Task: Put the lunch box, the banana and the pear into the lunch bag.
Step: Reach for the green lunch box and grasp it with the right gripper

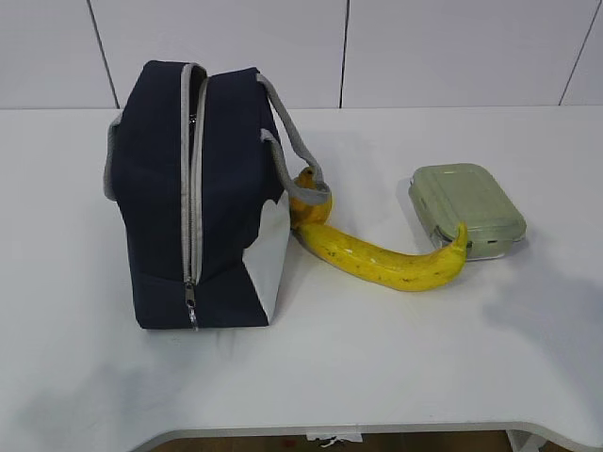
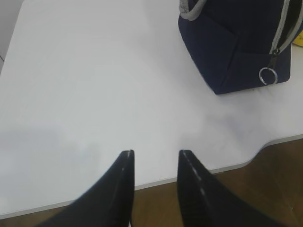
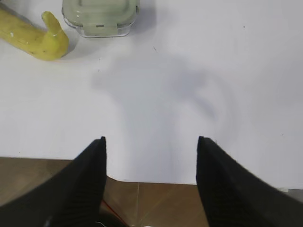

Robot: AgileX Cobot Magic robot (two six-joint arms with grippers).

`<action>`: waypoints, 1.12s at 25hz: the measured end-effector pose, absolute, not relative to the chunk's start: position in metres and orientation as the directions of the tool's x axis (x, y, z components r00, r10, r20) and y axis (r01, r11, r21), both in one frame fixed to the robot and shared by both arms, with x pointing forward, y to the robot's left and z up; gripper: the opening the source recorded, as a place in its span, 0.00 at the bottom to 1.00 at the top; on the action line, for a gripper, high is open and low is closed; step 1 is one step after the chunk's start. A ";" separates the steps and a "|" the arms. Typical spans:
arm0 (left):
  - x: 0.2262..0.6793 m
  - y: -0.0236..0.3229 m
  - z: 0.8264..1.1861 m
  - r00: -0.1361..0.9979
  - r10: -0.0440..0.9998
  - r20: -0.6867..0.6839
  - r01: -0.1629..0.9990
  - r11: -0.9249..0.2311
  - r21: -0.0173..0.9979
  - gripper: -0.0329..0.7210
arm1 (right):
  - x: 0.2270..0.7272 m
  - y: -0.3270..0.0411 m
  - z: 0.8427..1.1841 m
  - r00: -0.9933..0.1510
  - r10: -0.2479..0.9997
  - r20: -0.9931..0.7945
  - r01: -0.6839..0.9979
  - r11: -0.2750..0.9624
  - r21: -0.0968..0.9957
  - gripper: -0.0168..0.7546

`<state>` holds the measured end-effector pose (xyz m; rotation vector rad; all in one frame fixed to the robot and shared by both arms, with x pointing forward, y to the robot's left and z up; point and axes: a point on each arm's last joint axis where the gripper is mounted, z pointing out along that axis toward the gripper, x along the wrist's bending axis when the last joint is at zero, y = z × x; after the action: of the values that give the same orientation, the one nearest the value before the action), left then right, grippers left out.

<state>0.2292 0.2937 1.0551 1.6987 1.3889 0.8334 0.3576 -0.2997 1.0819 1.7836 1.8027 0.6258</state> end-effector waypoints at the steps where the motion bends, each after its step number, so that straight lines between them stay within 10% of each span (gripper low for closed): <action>1: 0.229 0.294 1.055 0.190 0.982 0.015 0.475 -0.105 0.874 0.36 | 0.367 -0.299 1.082 0.005 0.999 -0.044 0.769 0.024 0.639 0.63; 14: 0.229 0.294 1.055 0.190 0.982 0.015 0.475 -0.105 0.874 0.36 | 0.491 -0.308 1.082 0.066 0.998 -0.008 0.854 -0.052 0.518 0.63; 28: 0.229 0.294 1.055 0.190 0.982 0.015 0.475 -0.105 0.874 0.36 | 0.566 -0.372 1.058 -0.097 0.887 0.452 0.894 -0.122 0.430 0.63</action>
<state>0.2292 0.2937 1.0551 1.6987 1.3889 0.8334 0.5661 -0.3723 1.0583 2.1192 2.0893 1.0424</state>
